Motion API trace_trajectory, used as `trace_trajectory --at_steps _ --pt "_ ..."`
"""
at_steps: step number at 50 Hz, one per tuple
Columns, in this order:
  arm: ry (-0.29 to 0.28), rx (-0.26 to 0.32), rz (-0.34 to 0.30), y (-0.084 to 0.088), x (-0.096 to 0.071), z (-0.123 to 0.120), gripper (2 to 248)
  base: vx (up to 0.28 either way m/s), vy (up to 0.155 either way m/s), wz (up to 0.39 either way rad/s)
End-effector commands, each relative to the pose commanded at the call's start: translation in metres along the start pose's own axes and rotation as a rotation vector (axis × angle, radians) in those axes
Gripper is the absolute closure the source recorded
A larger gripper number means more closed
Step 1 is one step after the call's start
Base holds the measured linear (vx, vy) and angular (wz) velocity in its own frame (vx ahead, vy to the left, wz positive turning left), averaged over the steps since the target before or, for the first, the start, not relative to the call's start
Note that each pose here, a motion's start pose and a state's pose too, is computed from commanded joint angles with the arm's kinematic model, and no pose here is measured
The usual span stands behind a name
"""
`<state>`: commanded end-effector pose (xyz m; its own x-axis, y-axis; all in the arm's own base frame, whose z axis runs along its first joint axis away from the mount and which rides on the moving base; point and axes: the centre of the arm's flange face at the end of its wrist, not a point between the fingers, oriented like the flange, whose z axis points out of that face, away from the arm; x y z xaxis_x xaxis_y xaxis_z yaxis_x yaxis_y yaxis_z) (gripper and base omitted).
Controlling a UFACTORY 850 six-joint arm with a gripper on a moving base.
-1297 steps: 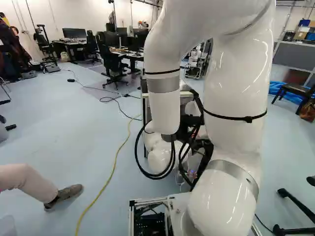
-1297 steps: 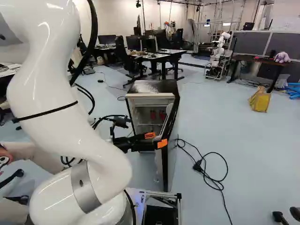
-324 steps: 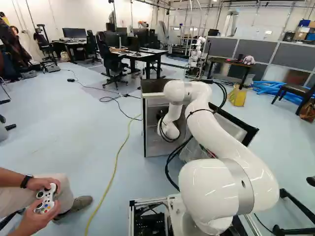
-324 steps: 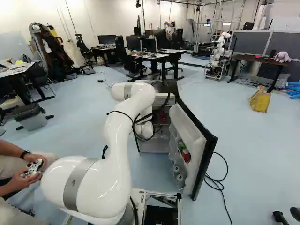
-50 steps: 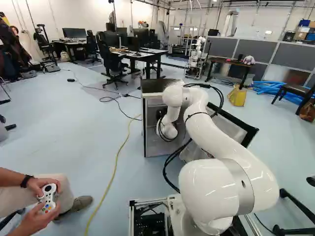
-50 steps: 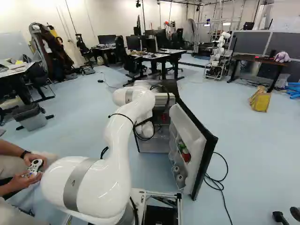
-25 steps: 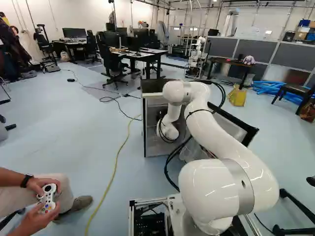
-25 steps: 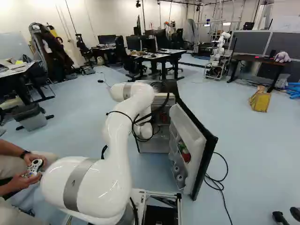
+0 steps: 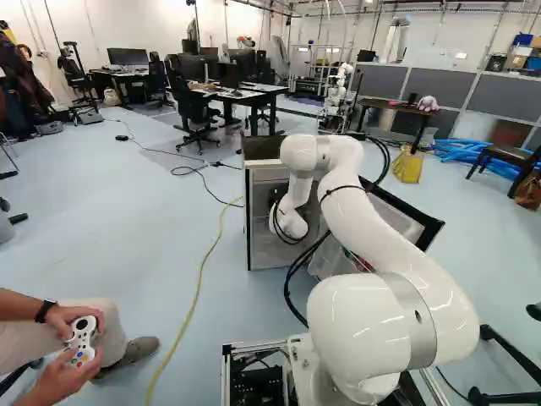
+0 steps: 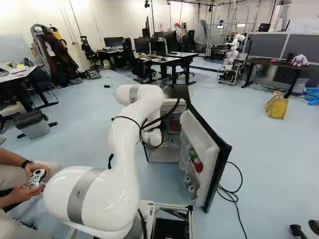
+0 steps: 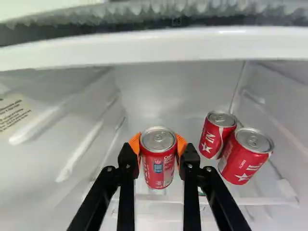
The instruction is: Grab a drink from the fridge
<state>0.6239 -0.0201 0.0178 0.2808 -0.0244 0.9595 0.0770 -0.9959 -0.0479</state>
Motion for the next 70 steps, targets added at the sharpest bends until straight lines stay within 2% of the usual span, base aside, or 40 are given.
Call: trace_trajectory --at_steps 30,70 --pt "-0.077 0.007 0.008 -0.012 0.009 -0.053 156 0.0 0.0 0.0" --pt "-0.144 0.026 0.01 -0.035 0.055 -0.144 156 0.0 0.0 0.0"
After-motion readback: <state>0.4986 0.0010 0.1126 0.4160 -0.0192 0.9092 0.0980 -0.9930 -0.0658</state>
